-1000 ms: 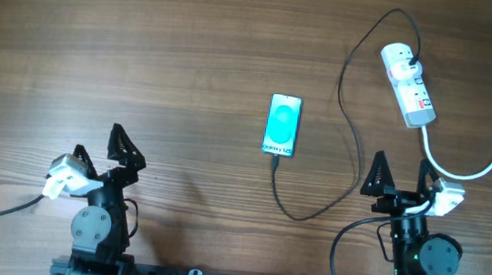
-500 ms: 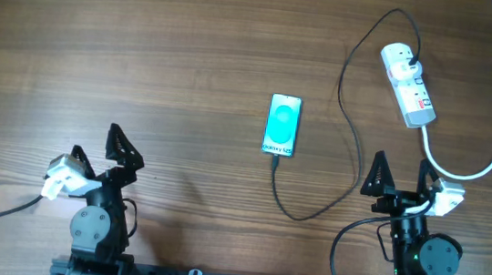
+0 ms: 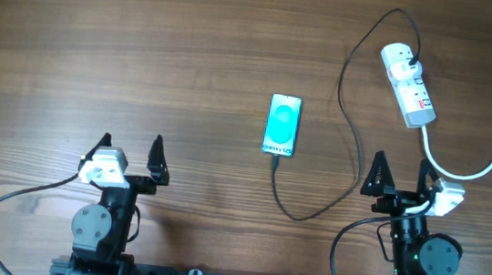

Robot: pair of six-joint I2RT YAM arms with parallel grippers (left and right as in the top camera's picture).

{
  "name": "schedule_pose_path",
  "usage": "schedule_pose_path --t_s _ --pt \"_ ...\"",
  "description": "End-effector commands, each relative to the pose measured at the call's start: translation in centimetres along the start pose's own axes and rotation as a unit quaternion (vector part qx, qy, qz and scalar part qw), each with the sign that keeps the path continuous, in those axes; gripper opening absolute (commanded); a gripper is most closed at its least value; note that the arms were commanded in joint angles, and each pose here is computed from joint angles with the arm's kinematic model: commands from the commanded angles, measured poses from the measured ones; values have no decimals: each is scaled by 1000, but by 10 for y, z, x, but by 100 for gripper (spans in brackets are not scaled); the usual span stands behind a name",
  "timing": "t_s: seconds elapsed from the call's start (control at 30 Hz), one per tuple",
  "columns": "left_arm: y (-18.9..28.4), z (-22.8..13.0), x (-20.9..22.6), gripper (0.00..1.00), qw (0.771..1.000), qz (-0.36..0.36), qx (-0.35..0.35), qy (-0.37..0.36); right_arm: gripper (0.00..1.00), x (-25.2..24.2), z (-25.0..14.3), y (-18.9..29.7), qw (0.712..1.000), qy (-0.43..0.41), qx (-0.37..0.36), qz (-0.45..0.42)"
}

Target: Plug charger to phone and switch on socket

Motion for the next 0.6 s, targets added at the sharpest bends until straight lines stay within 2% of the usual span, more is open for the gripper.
schedule_pose_path --t_s 0.0,0.57 --pt "0 0 -4 100 1000 -15 -2 -14 100 -1 3 1 1000 10 -10 -3" --pt "0 0 -5 100 1000 -16 -1 -14 100 0 3 1 1000 10 -10 -3"
Point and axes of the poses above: each gripper's point midway between its finger pads, its own y axis back along the fingers, its own x axis along the line the jaws close on, z = x × y, the point moved 1 cm from there along y, back along the fingers, and after that the axes turned 12 degrees about -y, right-handed, at the moved point
